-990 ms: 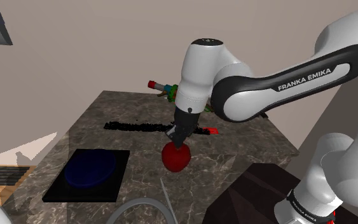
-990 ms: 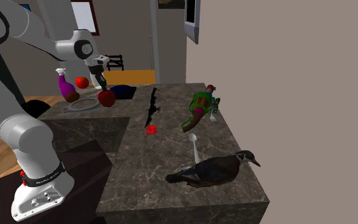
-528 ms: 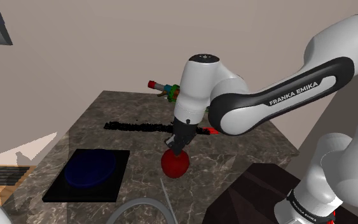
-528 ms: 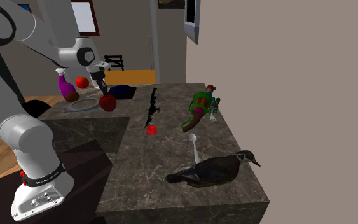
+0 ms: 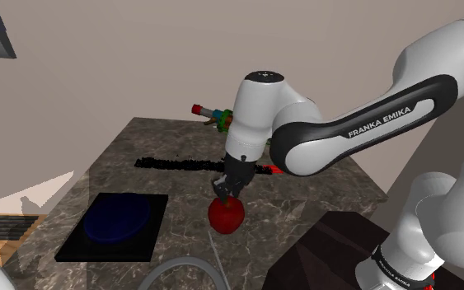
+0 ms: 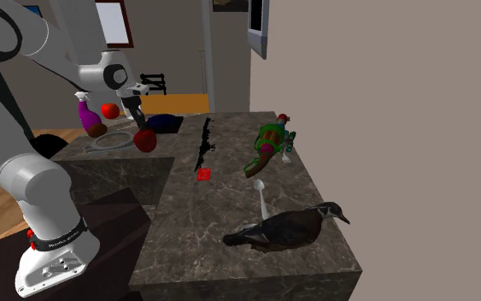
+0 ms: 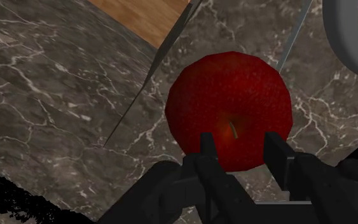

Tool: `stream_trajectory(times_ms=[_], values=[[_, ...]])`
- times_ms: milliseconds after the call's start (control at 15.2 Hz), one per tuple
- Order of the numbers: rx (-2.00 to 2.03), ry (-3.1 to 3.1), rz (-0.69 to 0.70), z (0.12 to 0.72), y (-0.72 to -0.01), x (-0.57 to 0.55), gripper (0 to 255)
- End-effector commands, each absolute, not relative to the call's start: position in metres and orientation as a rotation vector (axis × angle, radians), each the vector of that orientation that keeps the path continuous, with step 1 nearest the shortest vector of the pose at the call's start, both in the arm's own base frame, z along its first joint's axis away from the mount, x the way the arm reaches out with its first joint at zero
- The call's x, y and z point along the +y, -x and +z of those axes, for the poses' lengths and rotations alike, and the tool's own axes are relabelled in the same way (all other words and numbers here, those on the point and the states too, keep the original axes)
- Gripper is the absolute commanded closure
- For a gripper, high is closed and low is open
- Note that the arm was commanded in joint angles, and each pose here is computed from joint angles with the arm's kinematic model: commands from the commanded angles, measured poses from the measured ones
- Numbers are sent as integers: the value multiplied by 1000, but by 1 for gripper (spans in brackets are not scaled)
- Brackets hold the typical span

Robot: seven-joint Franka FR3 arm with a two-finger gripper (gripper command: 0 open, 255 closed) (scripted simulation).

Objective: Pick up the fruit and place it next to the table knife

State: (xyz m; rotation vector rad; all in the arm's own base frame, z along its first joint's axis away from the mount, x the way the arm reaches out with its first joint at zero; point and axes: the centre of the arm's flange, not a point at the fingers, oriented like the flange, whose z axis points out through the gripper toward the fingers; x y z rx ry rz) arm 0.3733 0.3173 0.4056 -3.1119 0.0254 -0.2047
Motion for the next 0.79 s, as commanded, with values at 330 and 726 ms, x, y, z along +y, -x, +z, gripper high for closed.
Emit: stream_trajectory(times_ms=[330,726], values=[[25,3112,-205,419,-372,317,0],[25,3112,-205,455,-367,316,0]])
